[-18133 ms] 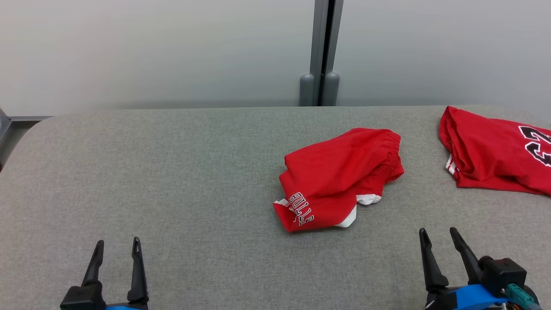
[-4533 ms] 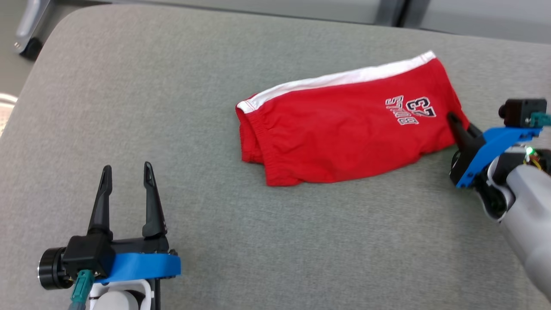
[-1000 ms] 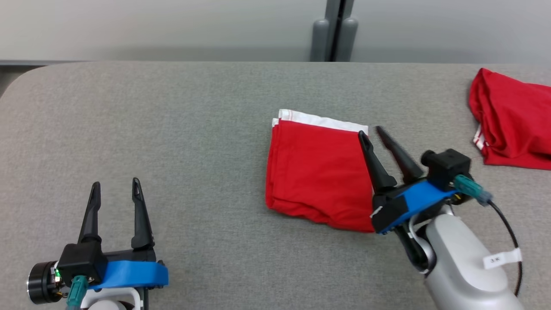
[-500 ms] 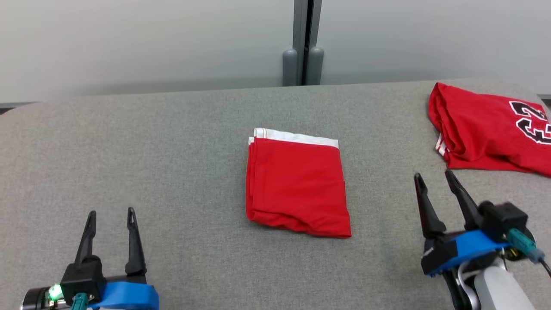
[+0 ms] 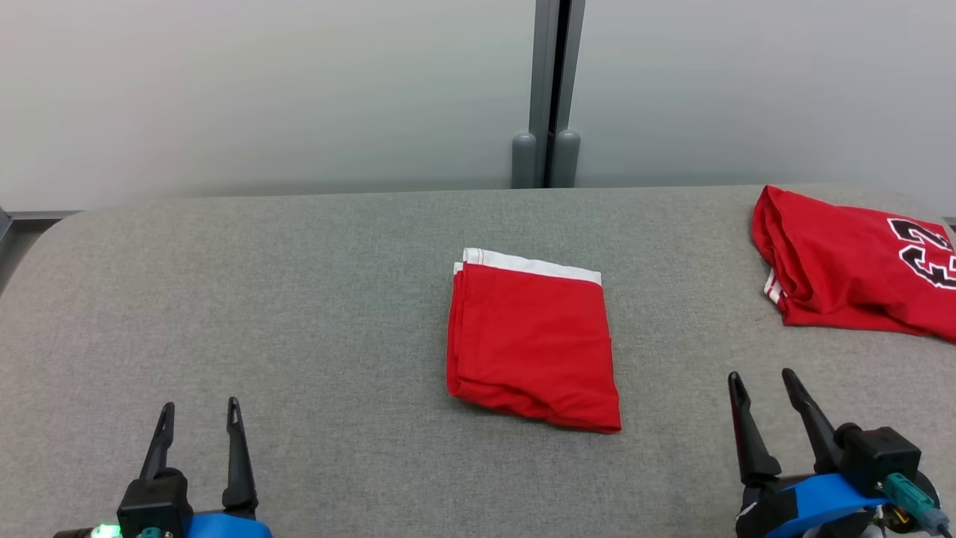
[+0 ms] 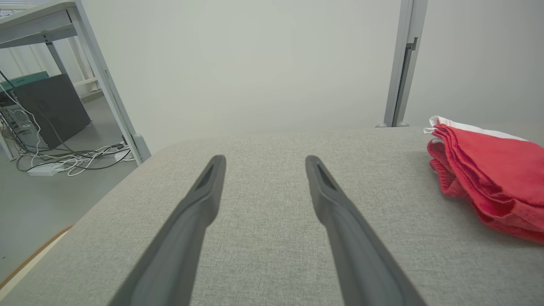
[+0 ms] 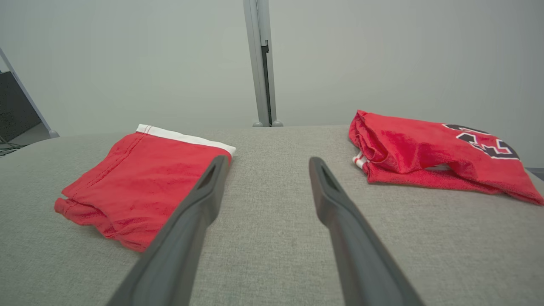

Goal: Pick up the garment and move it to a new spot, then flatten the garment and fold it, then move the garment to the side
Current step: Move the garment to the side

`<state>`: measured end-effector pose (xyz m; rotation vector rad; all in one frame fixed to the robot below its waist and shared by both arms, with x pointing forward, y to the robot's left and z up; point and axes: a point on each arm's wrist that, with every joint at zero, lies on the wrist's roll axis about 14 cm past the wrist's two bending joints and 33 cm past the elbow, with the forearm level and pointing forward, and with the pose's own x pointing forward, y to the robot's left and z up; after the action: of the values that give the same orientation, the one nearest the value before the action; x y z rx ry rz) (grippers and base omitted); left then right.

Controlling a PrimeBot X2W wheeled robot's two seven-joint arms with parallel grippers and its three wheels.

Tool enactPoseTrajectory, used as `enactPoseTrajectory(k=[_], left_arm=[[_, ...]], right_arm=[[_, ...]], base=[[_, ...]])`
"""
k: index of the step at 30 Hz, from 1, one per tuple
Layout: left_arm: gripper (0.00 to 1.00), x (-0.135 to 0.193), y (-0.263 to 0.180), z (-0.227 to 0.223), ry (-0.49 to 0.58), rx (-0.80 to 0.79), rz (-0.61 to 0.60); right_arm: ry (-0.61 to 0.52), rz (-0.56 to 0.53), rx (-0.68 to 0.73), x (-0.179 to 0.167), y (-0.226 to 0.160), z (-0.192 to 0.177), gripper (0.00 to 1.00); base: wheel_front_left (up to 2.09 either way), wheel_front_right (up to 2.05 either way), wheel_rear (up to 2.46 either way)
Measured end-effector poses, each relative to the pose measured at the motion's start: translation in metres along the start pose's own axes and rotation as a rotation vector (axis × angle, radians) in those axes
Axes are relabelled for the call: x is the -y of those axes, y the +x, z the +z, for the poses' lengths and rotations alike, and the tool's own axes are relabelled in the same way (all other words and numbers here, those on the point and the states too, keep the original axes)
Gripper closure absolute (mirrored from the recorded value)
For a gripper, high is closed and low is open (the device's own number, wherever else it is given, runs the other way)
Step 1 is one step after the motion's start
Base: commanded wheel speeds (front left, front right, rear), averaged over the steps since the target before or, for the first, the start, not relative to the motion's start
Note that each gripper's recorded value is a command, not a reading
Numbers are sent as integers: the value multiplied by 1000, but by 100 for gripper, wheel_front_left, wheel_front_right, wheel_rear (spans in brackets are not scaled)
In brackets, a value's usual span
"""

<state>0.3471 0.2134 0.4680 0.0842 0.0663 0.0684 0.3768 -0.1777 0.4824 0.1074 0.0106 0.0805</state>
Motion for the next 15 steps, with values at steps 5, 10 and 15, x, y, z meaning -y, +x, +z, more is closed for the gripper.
enactPoseTrajectory(k=[5, 10, 15], left_arm=[[0, -1, -6, -1, -1, -13, 5], [0, -4, -7, -1, 1, -25, 10], [0, -6, -8, 0, 2, -29, 17]], right_arm=[[2, 25, 0, -11, 0, 4, 0], [6, 40, -7, -18, 0, 6, 0], [9, 45, -10, -21, -1, 8, 0]], base=[[0, 0, 0], [0, 0, 0], [0, 0, 0]])
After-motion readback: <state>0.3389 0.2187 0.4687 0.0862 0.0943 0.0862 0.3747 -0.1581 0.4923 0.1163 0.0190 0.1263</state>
